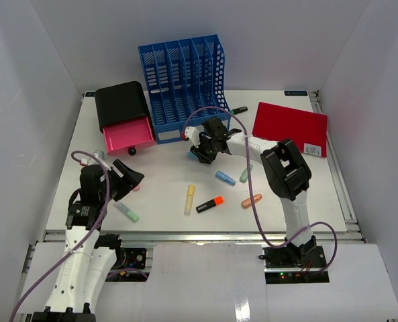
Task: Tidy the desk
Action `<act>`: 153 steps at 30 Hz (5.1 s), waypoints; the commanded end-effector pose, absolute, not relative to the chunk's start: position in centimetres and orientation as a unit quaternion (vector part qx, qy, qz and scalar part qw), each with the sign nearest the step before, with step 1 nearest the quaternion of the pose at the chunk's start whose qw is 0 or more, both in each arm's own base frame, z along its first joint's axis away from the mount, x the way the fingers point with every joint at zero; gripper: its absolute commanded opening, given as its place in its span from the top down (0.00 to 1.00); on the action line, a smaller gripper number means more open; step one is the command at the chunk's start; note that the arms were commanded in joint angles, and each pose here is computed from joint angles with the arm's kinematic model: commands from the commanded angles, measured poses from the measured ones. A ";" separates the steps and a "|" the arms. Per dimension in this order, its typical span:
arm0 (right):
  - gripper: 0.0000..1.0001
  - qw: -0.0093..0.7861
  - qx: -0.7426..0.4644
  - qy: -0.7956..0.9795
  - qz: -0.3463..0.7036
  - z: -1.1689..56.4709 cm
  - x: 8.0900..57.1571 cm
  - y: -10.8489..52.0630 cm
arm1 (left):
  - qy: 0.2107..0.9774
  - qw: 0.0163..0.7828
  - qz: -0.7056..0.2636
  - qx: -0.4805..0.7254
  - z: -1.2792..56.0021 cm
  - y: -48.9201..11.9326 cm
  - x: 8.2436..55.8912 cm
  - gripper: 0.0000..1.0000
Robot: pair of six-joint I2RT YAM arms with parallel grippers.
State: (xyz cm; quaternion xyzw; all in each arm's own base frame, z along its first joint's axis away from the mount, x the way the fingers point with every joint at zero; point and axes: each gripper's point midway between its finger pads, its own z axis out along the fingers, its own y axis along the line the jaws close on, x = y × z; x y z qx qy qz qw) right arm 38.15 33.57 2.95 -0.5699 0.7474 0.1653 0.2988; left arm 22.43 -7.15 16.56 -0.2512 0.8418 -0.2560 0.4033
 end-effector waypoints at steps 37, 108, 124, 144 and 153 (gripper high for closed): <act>0.92 0.640 -0.653 0.387 0.118 31.4 36.8 56.8 | 0.736 0.586 -0.243 -0.238 28.0 -4.2 19.4 0.21; 0.22 0.436 -0.456 0.654 0.418 21.3 27.9 20.3 | 0.882 0.231 -0.060 -0.407 7.1 -8.6 16.7 0.26; 0.22 0.438 -0.447 0.651 0.431 21.4 28.0 19.2 | 0.859 0.236 0.103 -0.442 5.9 -3.7 15.4 0.16; 0.21 0.443 -0.429 0.652 0.441 21.6 28.3 18.0 | 0.871 0.200 0.030 -0.448 1.3 -3.2 18.2 0.37; 0.21 0.443 -0.427 0.651 0.444 21.7 28.2 17.9 | 0.871 0.180 0.012 -0.458 0.4 -3.8 16.6 0.54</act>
